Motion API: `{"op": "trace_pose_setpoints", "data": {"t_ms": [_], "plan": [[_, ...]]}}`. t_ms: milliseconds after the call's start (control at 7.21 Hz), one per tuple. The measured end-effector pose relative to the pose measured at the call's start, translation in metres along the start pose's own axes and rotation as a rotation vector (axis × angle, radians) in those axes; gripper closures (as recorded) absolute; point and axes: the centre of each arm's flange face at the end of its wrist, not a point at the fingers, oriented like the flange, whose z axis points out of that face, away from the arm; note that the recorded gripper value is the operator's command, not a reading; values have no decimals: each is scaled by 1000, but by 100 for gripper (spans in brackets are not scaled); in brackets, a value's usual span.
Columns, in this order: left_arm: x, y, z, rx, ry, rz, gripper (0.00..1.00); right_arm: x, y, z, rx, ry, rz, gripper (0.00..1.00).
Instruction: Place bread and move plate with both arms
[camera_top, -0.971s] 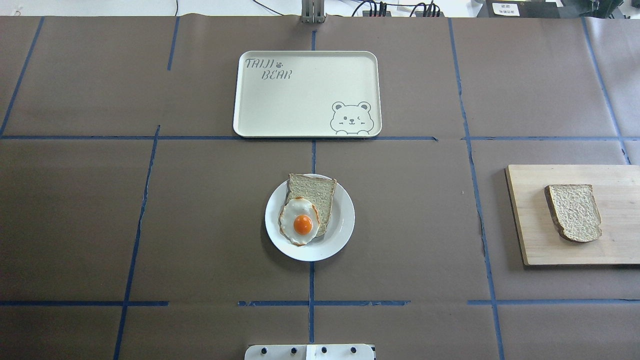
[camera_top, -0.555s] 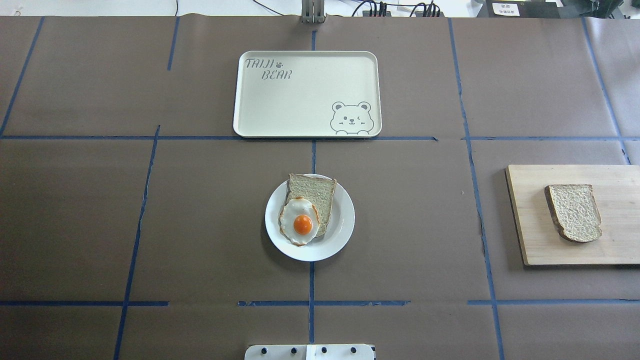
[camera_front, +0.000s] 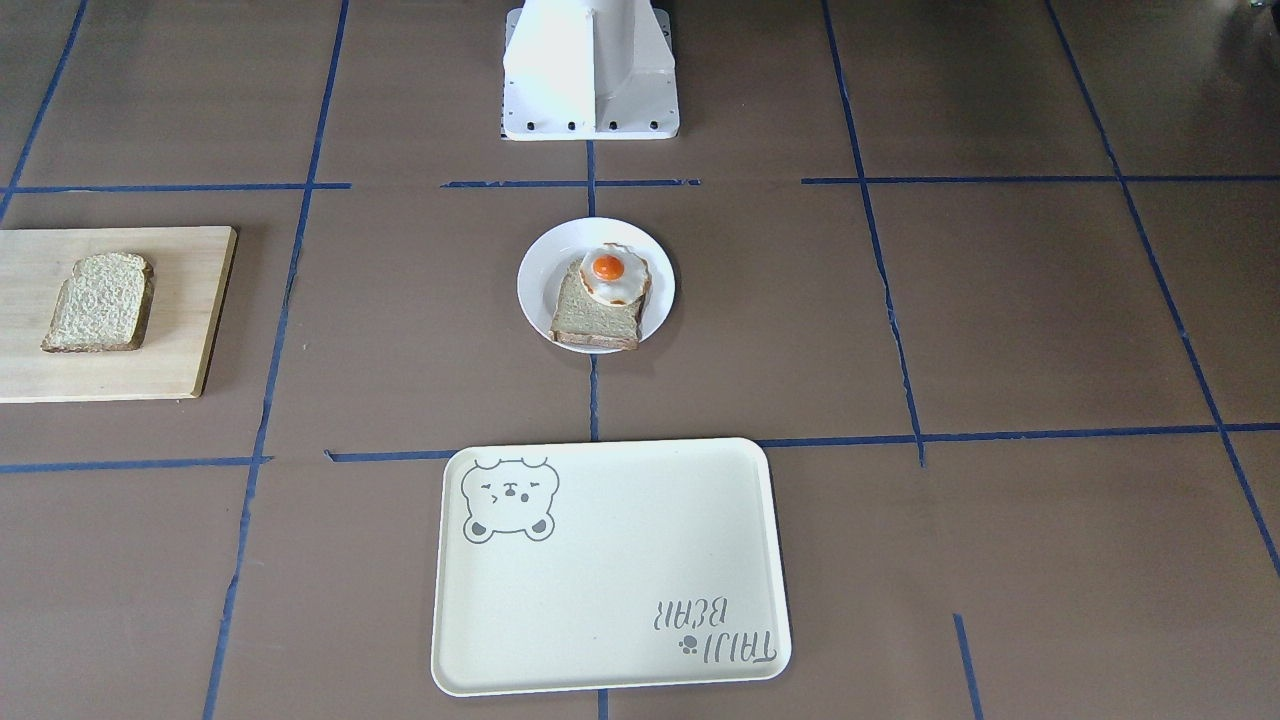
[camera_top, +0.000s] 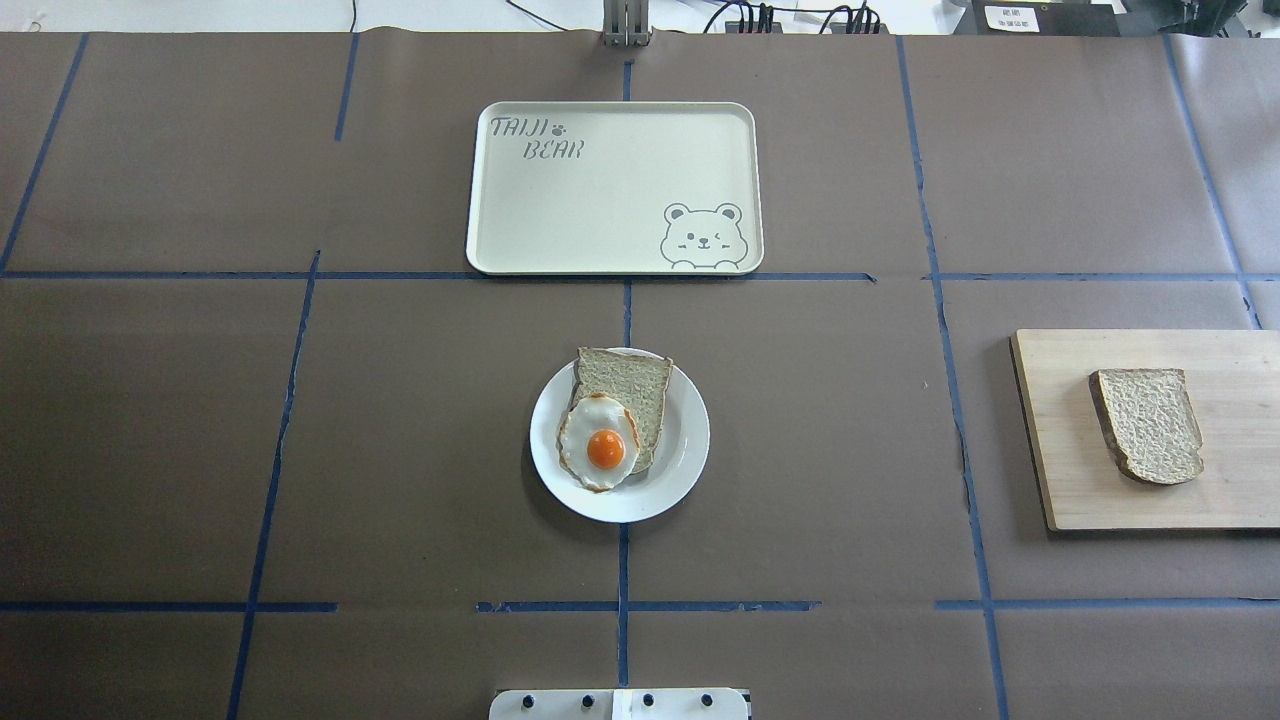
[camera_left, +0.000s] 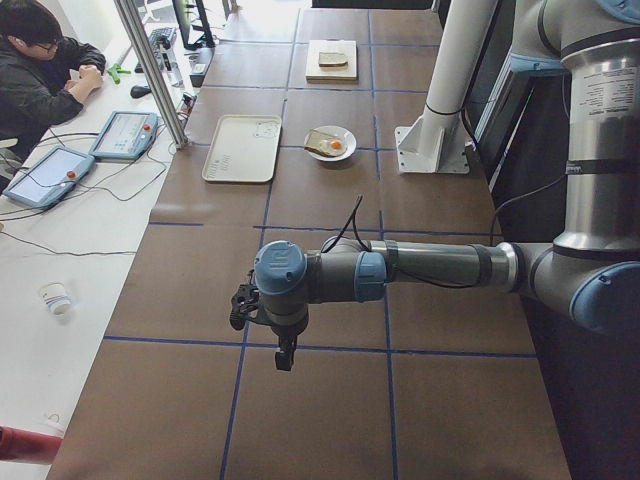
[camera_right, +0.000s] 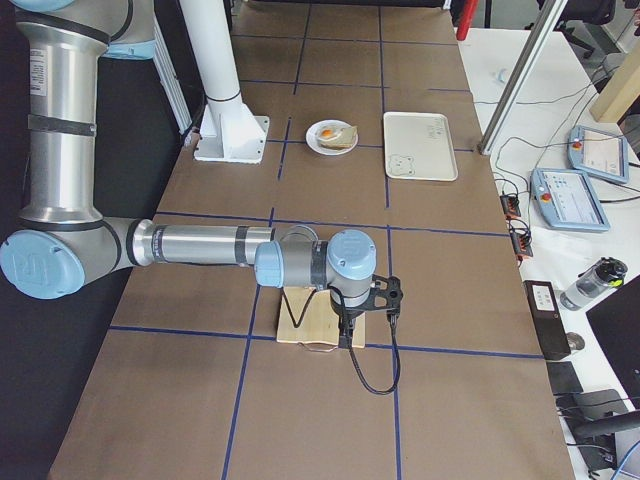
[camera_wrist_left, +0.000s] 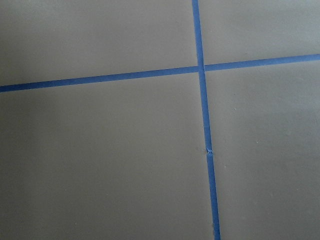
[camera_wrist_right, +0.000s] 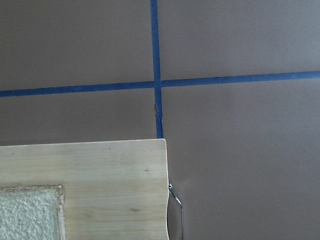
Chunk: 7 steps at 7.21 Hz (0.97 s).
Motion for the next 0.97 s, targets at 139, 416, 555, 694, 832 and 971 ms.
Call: {"op": "trace_pose_setpoints", "data": {"t_ms": [139, 416, 555, 694, 832, 971], "plan": [[0, 0, 0, 0, 0, 0, 0, 0, 0, 0, 0, 0, 0, 1], [1, 0, 0, -1, 1, 0, 0, -4, -4, -3, 9, 0, -9, 1], [1, 0, 1, -1, 3, 1, 0, -7, -6, -5, 18, -2, -18, 1], [2, -1, 1, -1, 5, 2, 0, -14, -11, -9, 27, -3, -34, 1], [3, -1, 1, 0, 8, 3, 0, -25, -20, -15, 40, -7, -57, 1], [4, -1, 1, 1, 9, 5, 0, -30, -25, -15, 41, -22, -65, 1]]}}
